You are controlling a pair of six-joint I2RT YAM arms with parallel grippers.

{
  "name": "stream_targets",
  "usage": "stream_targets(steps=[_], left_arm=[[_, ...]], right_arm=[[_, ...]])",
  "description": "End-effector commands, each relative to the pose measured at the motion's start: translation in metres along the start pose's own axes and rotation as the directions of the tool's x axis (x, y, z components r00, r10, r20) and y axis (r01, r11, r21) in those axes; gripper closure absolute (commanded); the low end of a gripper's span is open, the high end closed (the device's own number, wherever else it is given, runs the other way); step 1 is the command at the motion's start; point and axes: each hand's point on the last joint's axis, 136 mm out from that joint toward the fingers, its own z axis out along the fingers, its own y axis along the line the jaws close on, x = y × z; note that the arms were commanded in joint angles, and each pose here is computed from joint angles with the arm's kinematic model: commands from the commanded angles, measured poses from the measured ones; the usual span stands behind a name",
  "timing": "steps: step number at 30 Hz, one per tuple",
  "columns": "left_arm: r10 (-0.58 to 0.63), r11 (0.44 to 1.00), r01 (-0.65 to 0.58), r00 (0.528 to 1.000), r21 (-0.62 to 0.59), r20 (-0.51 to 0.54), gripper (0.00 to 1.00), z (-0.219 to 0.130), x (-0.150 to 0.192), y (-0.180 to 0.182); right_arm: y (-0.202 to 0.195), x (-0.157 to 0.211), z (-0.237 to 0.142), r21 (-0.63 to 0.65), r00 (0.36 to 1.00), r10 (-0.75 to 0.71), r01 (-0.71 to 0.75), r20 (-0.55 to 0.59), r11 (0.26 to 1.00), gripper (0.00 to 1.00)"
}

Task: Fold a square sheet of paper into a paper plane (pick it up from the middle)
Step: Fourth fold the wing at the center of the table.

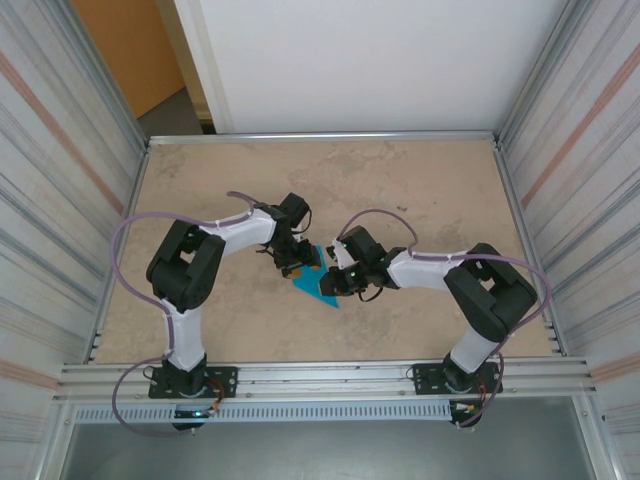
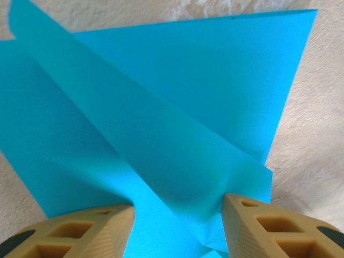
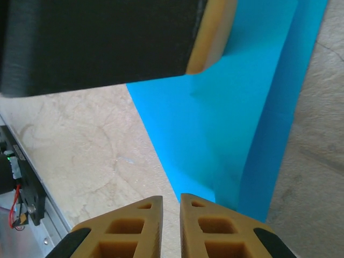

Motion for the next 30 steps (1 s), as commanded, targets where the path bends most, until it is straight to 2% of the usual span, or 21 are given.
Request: stream_targets(steps=[1, 30], left_arm=[[-0.123, 0.918, 0.061, 0.983, -0.391, -0.136, 0.49, 0.06, 0.041, 0.112], [-0.116, 0.924, 0.054, 0.983, -0.378, -0.144, 0.49, 0.061, 0.042, 0.109]], right_arm=[[-0.003, -0.005, 0.001, 0.011, 1.0, 0.02, -0.02, -0.001, 1.0, 0.85], [-0.018, 0.004, 0.012, 0.038, 0.998, 0.048, -0.046, -0.051, 0.998, 0.85]])
